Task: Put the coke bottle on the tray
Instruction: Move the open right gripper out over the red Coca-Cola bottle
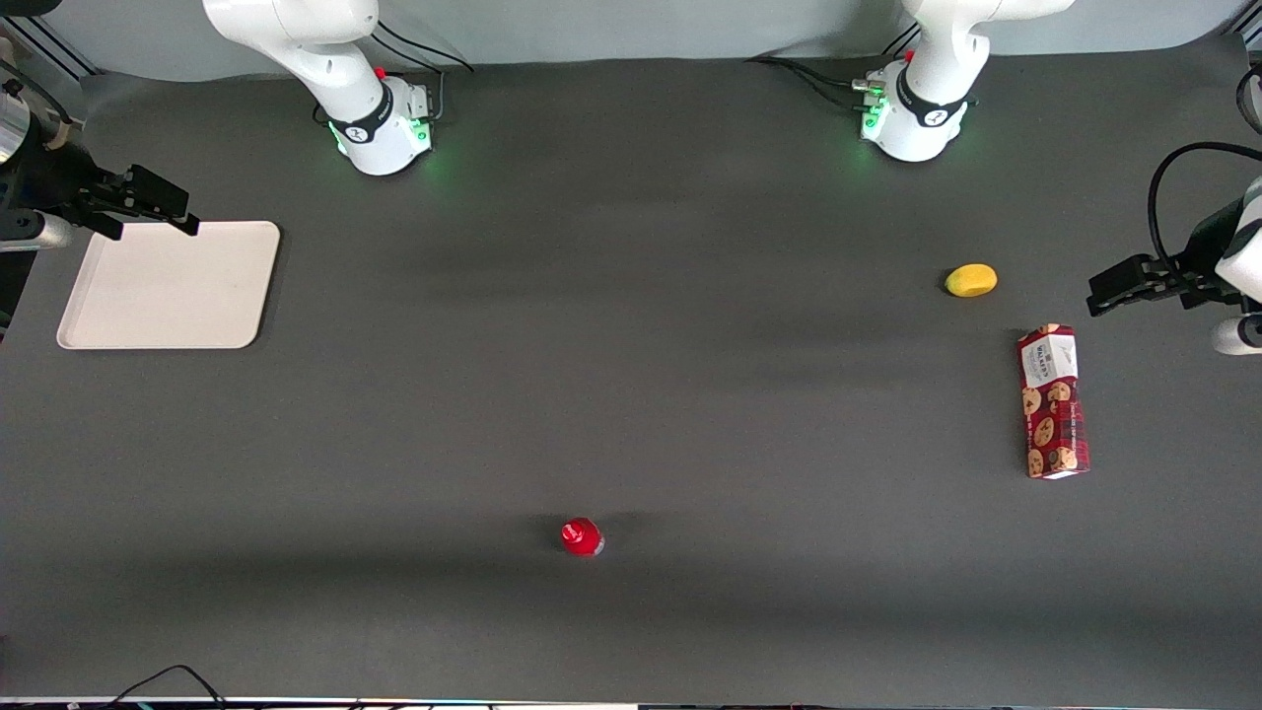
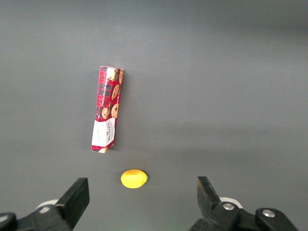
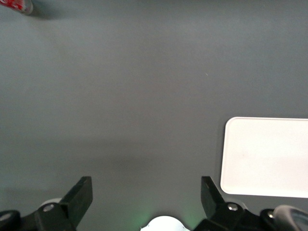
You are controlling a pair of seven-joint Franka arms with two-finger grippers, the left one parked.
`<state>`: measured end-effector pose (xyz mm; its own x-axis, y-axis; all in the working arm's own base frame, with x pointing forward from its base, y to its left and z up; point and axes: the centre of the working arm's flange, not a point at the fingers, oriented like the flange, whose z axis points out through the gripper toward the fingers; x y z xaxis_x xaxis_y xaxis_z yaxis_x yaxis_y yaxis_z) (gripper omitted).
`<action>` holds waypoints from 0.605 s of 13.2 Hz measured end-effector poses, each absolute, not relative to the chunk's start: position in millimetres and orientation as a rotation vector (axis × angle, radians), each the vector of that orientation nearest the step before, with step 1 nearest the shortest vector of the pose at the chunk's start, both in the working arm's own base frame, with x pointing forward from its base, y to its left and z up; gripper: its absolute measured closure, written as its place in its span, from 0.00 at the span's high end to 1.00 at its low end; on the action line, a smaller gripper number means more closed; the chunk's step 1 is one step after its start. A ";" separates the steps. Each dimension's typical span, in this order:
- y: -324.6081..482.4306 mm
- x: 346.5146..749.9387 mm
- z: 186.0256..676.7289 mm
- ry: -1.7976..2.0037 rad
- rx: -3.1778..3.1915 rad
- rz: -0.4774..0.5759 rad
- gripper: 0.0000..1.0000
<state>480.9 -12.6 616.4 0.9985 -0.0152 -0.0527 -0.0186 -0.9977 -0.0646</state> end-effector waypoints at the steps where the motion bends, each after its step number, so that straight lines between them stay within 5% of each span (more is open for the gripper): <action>1: -12.6 481.7 618.8 0.027 -3.073 0.072 1.00; 8: 62.8 525.9 658.1 -0.130 -3.083 -0.083 1.00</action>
